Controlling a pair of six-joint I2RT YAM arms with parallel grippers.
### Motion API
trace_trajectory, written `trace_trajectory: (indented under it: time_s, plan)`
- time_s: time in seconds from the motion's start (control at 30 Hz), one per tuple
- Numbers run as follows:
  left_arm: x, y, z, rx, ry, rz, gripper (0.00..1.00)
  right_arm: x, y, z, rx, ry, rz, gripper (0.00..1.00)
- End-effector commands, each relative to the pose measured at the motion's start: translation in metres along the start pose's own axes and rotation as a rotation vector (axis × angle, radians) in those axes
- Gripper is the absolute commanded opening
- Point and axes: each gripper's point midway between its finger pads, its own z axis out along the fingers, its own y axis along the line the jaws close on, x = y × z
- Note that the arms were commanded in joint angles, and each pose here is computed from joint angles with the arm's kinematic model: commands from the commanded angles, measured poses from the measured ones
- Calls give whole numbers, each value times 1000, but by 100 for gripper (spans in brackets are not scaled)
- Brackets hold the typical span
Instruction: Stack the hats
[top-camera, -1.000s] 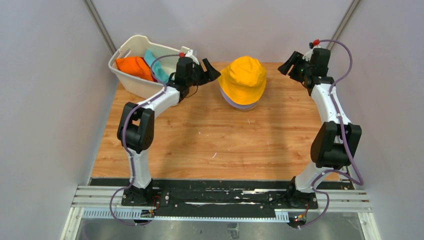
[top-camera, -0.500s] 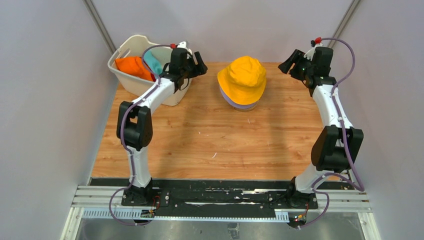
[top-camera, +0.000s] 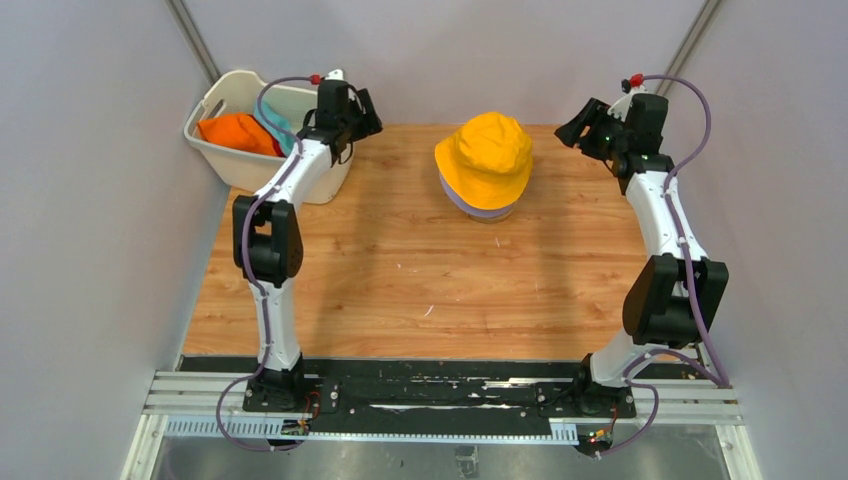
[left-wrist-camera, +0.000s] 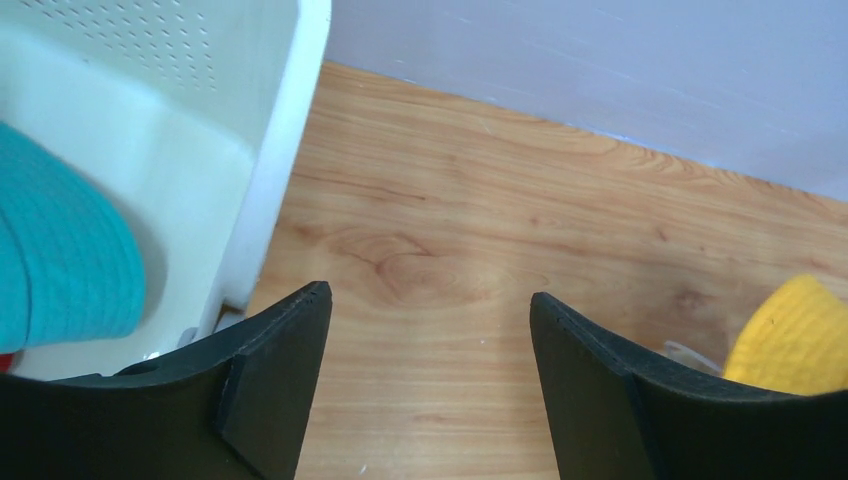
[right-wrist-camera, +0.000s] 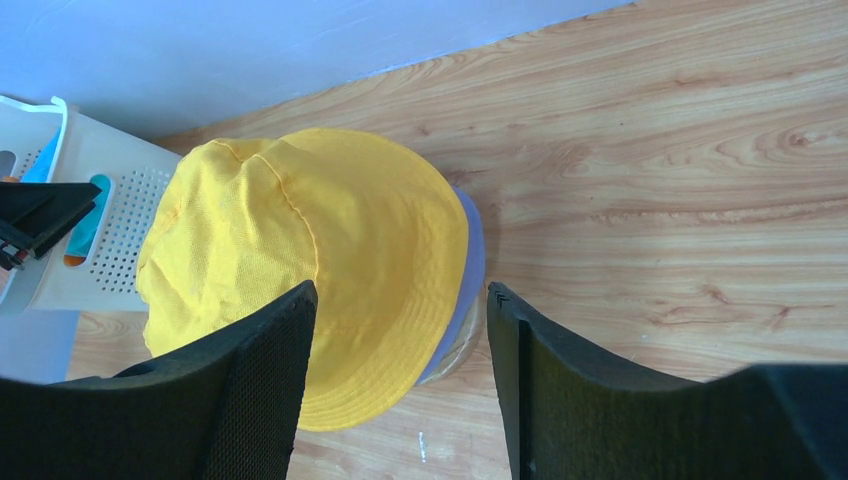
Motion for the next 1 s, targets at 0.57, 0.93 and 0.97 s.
trace_trajectory:
  time_s: [0.57, 0.93, 0.97]
  plan:
    - [-102, 136, -52, -347, -17, -223, 58, -10, 44, -12, -145, -13, -36, 63]
    - [-76, 202, -40, -481, 4, -227, 57, -8, 49, -16, -169, -12, -31, 63]
    - [-75, 206, -39, -494, 4, -226, 57, -7, 51, -16, -174, -12, -30, 62]
